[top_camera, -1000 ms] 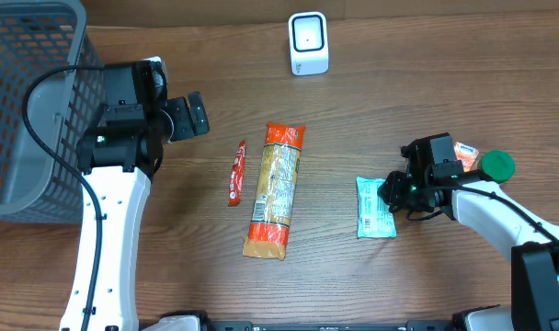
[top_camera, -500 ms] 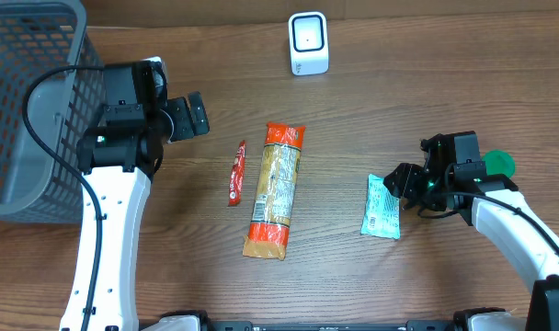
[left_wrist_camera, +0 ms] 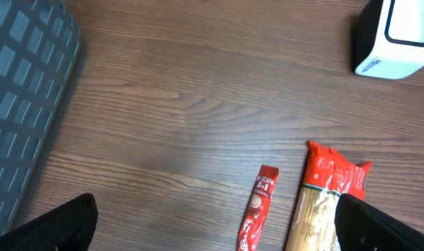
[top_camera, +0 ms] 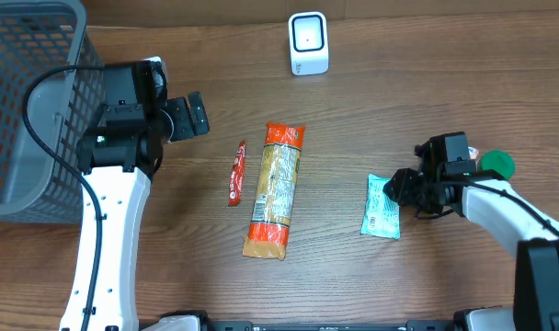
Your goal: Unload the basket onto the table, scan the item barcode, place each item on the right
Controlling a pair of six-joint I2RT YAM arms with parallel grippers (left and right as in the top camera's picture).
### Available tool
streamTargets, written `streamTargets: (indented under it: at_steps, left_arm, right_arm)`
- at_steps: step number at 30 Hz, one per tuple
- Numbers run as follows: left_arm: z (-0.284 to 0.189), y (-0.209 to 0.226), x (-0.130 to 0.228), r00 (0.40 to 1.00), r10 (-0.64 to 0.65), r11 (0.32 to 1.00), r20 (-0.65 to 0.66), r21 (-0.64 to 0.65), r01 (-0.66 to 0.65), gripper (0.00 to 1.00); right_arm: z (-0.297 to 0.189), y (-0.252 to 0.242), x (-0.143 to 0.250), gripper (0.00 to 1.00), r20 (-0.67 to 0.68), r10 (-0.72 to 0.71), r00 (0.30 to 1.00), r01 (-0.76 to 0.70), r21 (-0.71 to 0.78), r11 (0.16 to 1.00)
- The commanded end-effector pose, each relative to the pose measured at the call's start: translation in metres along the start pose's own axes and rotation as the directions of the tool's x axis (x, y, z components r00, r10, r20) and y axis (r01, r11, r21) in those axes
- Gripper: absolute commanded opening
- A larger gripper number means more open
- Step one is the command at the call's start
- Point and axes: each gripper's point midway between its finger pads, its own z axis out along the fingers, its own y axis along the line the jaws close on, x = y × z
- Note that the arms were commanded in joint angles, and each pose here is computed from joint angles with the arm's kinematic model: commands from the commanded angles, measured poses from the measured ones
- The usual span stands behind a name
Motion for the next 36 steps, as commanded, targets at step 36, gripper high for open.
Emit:
streamTargets:
  at_steps: [36]
  left_arm:
    - [0.001, 0.002, -0.002, 1.0, 0.012, 1.0, 0.003, -0.012, -0.012, 1.0]
  right_arm:
    - [-0.132, 0.07, -0.019, 0.04, 0.269, -0.235, 0.934, 0.269, -0.098, 0.958]
